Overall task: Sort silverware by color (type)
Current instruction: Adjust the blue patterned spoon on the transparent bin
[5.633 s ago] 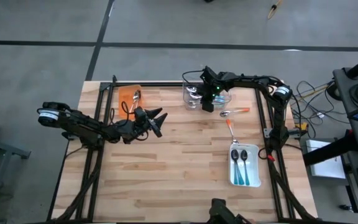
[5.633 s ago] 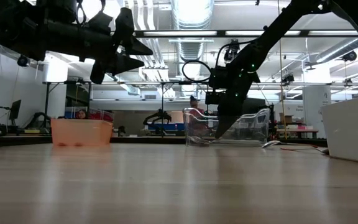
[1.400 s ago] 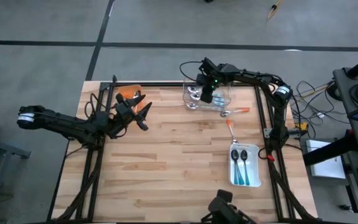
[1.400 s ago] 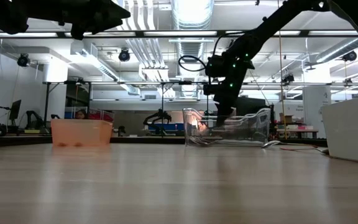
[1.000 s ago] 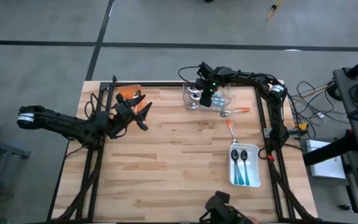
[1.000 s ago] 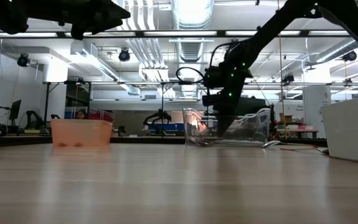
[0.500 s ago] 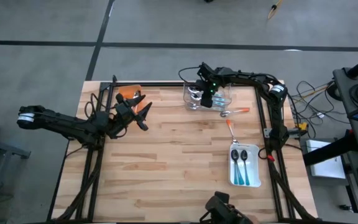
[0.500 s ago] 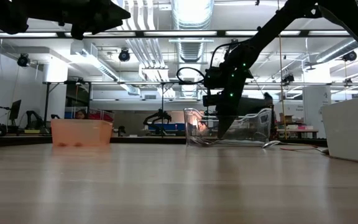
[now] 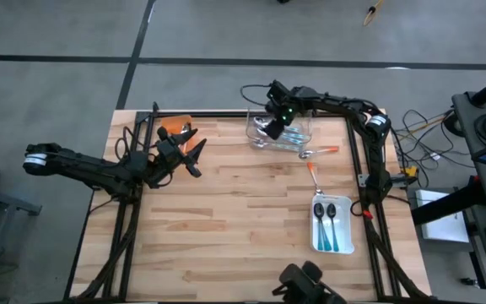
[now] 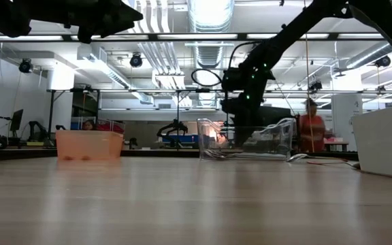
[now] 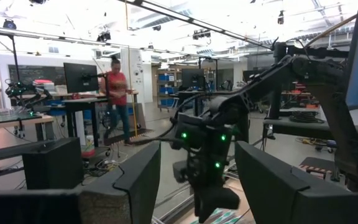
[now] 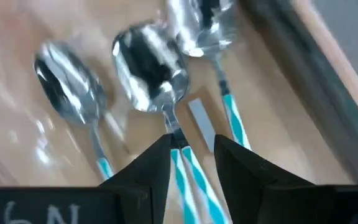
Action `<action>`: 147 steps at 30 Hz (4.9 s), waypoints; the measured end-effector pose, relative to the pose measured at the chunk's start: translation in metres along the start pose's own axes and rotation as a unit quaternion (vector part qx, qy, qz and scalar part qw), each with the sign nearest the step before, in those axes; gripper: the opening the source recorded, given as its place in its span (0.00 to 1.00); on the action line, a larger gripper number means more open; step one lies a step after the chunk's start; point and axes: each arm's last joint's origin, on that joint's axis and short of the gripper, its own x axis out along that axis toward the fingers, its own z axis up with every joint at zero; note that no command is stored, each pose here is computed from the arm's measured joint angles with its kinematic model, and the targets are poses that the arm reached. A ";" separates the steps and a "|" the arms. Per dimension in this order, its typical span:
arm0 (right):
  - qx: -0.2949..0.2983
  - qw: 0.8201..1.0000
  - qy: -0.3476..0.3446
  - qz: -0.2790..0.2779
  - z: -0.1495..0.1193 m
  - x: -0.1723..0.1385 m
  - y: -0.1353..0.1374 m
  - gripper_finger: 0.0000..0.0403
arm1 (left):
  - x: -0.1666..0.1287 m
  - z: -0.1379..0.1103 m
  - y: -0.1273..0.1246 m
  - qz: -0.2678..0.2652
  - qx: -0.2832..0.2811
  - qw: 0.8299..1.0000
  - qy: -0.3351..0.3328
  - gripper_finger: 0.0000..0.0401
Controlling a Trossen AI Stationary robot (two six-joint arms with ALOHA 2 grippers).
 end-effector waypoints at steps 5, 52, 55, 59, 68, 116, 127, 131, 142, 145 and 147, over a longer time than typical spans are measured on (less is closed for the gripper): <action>0.183 0.983 0.025 -0.002 0.001 -0.009 0.001 0.26 | 0.000 0.000 0.000 0.000 0.000 1.000 0.000 0.47; 0.238 0.968 0.031 -0.075 -0.007 0.024 0.019 0.42 | 0.000 -0.001 0.000 -0.001 0.013 1.000 0.006 0.47; 0.237 0.968 0.028 -0.079 -0.006 0.025 0.019 0.40 | 0.000 -0.001 0.000 -0.001 0.013 1.000 0.006 0.47; 0.231 0.969 0.028 -0.089 -0.006 0.029 0.018 0.38 | 0.000 -0.001 0.000 -0.001 0.013 1.000 0.006 0.47; 0.223 0.970 0.024 -0.092 -0.005 0.031 0.018 0.32 | 0.000 -0.001 0.000 -0.001 0.013 1.000 0.006 0.47; 0.162 0.985 0.030 -0.043 0.007 0.025 0.018 0.37 | 0.000 -0.001 0.000 -0.001 0.013 1.000 0.006 0.47; 0.128 0.990 0.052 -0.034 0.004 0.043 0.016 0.31 | 0.000 -0.002 0.000 -0.002 0.013 1.000 0.007 0.47; 0.126 0.990 0.052 -0.034 0.004 0.044 0.016 0.24 | 0.000 -0.002 0.000 -0.002 0.014 1.000 0.007 0.47; 0.113 0.992 0.040 -0.034 0.007 0.035 0.017 0.09 | 0.000 -0.002 0.000 -0.002 0.014 1.000 0.007 0.47; 0.111 0.993 0.037 -0.034 0.008 0.032 0.018 0.09 | 0.000 -0.002 0.000 -0.002 0.014 1.000 0.007 0.47; 0.106 0.993 0.037 -0.033 0.008 0.030 0.018 0.08 | 0.000 -0.002 0.000 -0.002 0.014 1.000 0.007 0.47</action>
